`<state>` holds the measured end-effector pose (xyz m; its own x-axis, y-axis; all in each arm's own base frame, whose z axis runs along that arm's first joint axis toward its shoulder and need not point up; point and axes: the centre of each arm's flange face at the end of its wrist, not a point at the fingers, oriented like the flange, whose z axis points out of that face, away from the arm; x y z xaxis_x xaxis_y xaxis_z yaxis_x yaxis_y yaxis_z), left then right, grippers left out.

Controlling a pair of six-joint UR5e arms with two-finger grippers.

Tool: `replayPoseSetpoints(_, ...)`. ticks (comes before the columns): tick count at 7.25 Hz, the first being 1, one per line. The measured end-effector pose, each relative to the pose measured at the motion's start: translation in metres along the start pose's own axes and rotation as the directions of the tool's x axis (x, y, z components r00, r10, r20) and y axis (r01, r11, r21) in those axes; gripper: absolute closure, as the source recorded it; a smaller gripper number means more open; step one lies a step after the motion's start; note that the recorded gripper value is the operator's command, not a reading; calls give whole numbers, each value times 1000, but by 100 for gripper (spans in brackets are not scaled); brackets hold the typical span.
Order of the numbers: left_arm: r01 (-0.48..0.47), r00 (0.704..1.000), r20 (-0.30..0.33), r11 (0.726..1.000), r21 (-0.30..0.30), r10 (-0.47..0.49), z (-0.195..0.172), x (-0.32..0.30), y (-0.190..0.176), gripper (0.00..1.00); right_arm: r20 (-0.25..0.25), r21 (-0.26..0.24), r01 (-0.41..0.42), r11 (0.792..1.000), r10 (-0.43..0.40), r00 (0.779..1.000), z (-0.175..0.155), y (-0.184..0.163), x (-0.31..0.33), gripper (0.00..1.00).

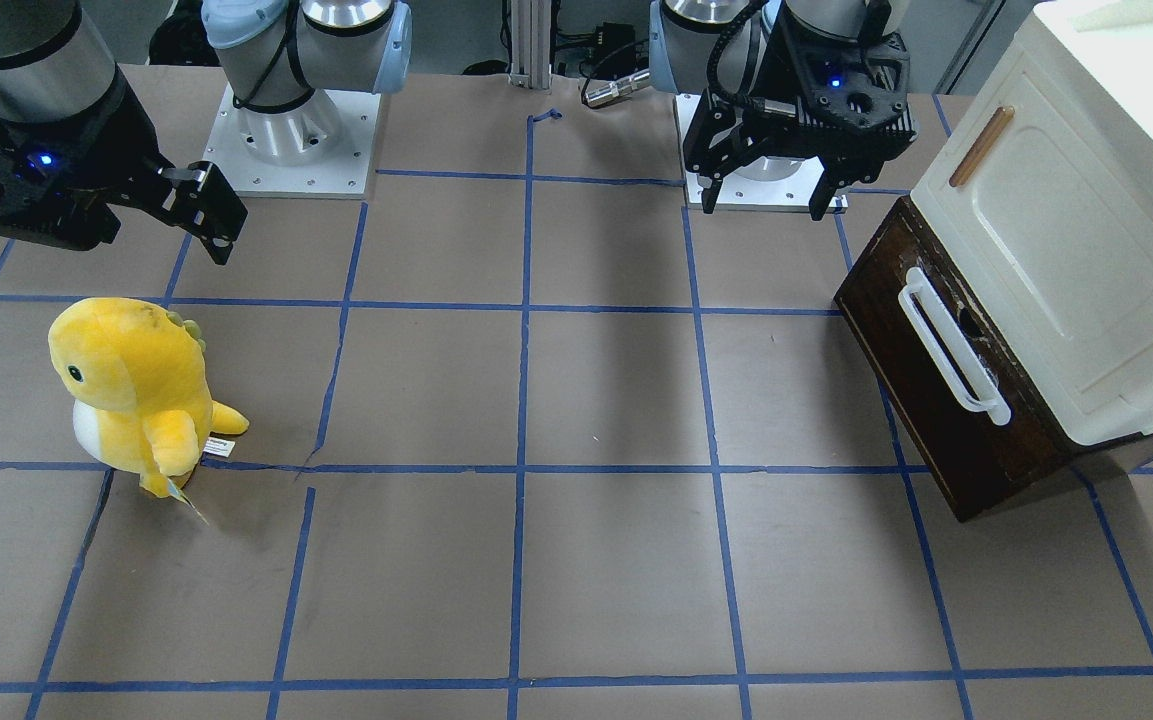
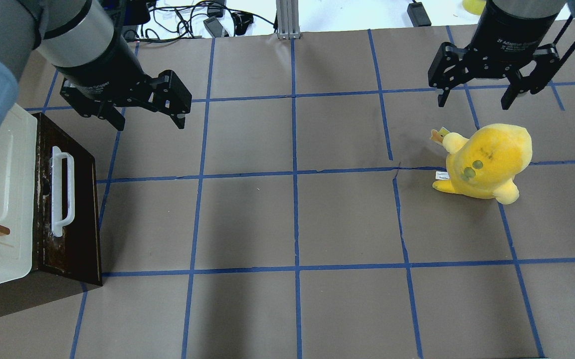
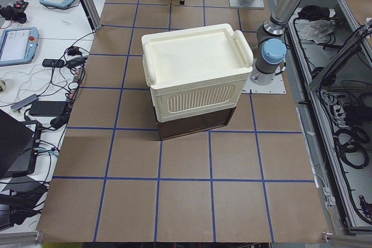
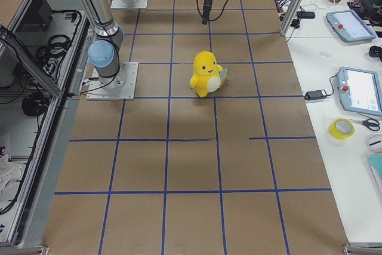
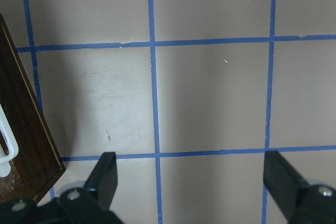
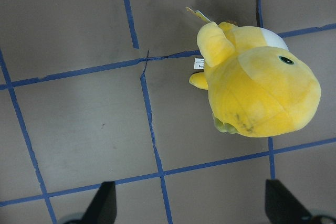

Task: Pull drawer sideways

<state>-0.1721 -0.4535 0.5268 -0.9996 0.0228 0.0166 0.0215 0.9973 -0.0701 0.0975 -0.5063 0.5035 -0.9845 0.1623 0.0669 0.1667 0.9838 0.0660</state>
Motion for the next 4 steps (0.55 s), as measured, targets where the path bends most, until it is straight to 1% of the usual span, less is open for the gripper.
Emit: replayPoseSetpoints(4,-2,1000,1,1000,-10,2,7,1,-4,0,0,0,0,1000,0,1000,0,0,0,0)
